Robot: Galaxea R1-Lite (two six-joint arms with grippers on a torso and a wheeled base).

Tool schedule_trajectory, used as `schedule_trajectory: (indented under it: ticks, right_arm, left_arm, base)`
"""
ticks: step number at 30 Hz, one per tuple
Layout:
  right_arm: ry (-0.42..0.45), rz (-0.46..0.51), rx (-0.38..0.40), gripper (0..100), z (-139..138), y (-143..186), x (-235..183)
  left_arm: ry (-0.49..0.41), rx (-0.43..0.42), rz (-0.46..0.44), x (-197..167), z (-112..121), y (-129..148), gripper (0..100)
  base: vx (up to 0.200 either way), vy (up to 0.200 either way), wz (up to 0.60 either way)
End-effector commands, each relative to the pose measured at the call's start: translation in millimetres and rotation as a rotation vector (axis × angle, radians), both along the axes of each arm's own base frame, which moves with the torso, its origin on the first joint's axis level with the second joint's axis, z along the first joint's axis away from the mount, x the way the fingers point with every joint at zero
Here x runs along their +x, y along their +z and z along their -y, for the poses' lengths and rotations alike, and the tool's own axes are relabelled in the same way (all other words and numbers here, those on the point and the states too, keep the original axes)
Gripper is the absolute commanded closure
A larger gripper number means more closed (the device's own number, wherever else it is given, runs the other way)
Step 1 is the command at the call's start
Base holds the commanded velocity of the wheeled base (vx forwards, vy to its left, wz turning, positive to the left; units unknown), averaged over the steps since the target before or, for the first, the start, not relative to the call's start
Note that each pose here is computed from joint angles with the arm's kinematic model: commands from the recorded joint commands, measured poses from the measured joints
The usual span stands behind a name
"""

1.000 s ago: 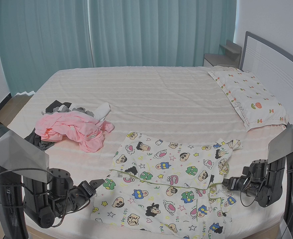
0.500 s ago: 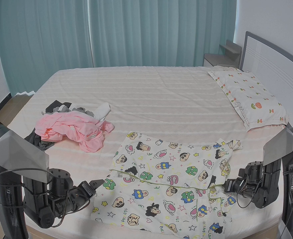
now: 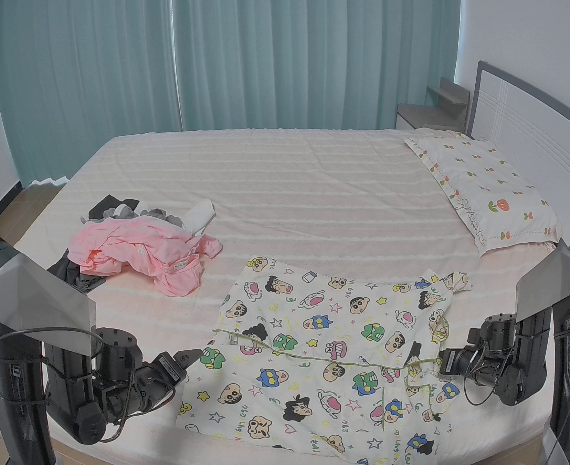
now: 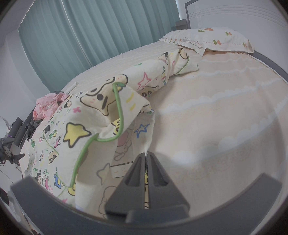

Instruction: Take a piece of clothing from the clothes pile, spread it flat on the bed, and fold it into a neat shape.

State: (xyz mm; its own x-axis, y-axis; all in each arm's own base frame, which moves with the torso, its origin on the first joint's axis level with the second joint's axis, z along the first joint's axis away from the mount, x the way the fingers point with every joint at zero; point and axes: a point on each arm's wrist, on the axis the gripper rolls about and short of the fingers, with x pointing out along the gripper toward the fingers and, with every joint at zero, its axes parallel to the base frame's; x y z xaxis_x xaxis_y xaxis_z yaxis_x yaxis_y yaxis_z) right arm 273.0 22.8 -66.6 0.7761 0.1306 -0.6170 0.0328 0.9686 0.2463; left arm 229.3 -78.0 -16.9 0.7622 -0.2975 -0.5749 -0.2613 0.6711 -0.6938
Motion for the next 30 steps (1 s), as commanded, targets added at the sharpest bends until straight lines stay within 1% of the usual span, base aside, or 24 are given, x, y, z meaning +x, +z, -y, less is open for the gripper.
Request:
schedule_trajectory:
  ticks: [1, 5, 6, 16, 24, 30]
  right_arm:
    - [-0.019, 0.035, 0.003, 100, 5, 8, 1]
    - [-0.052, 0.04, 0.006, 100, 14, 9, 2]
    - [-0.079, 0.043, 0.008, 100, 22, 9, 3]
    - [-0.154, 0.059, 0.004, 100, 43, 10, 6]
    - [-0.232, 0.106, -0.011, 100, 66, 17, 11]
    - [-0.289, 0.159, -0.024, 100, 84, 29, 13]
  left_arm:
    - [0.001, -0.004, 0.011, 1, 0, 1, 0]
    - [0.001, -0.003, 0.01, 0, 0, 1, 0]
    - [0.001, -0.003, 0.01, 0, 0, 1, 0]
    - [0.004, -0.002, 0.01, 1, 0, 1, 0]
    - [0.004, -0.002, 0.01, 1, 0, 1, 0]
    - [0.004, -0.002, 0.01, 1, 0, 1, 0]
  base:
    - [0.0, 0.0, 0.0]
    - [0.0, 0.0, 0.0]
    - [0.0, 0.0, 0.0]
    - [0.0, 0.0, 0.0]
    - [0.0, 0.0, 0.0]
    - [0.0, 0.0, 0.0]
